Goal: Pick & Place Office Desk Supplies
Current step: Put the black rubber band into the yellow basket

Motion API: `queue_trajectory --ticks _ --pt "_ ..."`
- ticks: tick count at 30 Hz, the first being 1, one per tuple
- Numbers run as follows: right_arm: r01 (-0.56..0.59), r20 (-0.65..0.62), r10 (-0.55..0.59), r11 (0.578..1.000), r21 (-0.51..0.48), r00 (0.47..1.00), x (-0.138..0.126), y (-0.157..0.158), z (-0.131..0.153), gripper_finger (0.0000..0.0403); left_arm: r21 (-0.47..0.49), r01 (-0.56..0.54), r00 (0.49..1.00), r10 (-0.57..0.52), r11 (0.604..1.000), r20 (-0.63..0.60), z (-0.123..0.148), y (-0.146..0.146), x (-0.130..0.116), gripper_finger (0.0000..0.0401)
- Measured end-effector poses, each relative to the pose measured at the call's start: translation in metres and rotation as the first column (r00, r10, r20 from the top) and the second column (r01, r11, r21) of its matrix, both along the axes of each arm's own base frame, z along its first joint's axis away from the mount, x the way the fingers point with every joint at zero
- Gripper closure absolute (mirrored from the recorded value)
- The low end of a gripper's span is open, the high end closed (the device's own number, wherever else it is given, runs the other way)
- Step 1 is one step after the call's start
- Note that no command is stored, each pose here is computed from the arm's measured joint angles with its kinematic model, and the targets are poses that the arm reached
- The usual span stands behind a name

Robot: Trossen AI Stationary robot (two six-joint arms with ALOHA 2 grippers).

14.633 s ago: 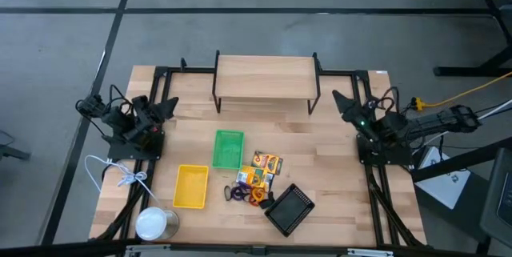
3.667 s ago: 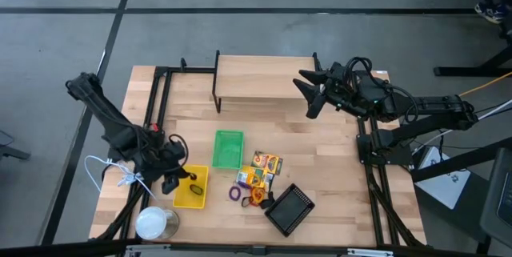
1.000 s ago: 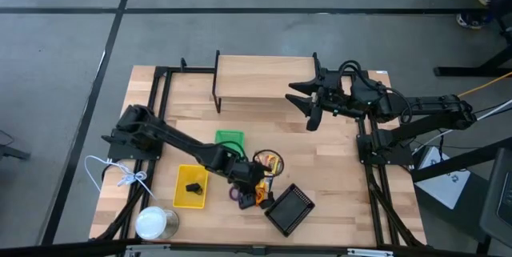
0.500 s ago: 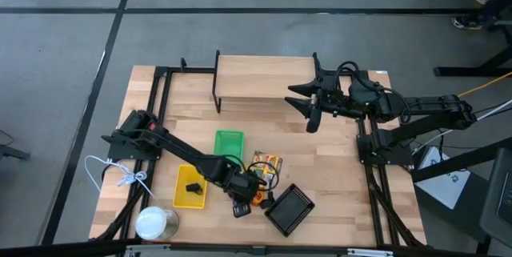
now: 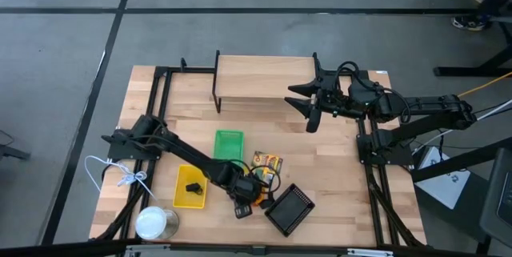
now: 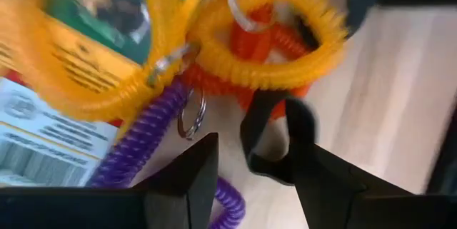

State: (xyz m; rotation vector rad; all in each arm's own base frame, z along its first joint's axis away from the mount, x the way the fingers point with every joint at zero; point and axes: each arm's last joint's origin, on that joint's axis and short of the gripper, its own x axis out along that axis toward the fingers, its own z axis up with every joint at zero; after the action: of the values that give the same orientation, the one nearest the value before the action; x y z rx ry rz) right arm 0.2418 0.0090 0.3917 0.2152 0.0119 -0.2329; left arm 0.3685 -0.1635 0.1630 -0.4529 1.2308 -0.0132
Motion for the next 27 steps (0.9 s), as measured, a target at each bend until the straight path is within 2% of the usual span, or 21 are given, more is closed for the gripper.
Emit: queue_trajectory --ticks 3,5,8,12,21,27 --pt "0.017 0.0 -0.017 1.0 -0.001 1.0 0.0 0.0 0.0 0.0206 -0.008 -0.001 1.0 0.001 1.0 -0.008 -0.005 -0.001 0.001 0.0244" --pt "0.027 0.0 -0.027 1.0 -0.001 1.0 0.0 -0.001 0.0 0.0206 -0.013 0.005 1.0 -0.005 1.0 -0.012 -0.006 -0.001 0.002 0.0263" --pt "0.027 0.0 -0.027 1.0 -0.001 1.0 0.0 -0.001 0.0 0.0206 -0.01 0.009 1.0 -0.009 1.0 -0.014 -0.006 -0.001 0.001 0.0311" --pt "0.027 0.0 -0.027 1.0 -0.001 1.0 0.0 -0.001 0.0 0.0206 -0.073 0.025 1.0 -0.025 0.997 -0.005 0.003 0.004 0.003 0.0386" --pt "0.03 0.0 -0.03 1.0 -0.001 1.0 0.0 -0.001 0.0 0.0206 -0.175 0.054 0.989 -0.028 0.983 0.148 0.055 0.013 -0.001 0.0397" --pt "0.03 0.0 -0.03 1.0 -0.001 1.0 0.0 -0.001 0.0 0.0206 -0.175 0.03 0.973 0.011 0.984 0.23 0.093 0.02 -0.016 0.0398"
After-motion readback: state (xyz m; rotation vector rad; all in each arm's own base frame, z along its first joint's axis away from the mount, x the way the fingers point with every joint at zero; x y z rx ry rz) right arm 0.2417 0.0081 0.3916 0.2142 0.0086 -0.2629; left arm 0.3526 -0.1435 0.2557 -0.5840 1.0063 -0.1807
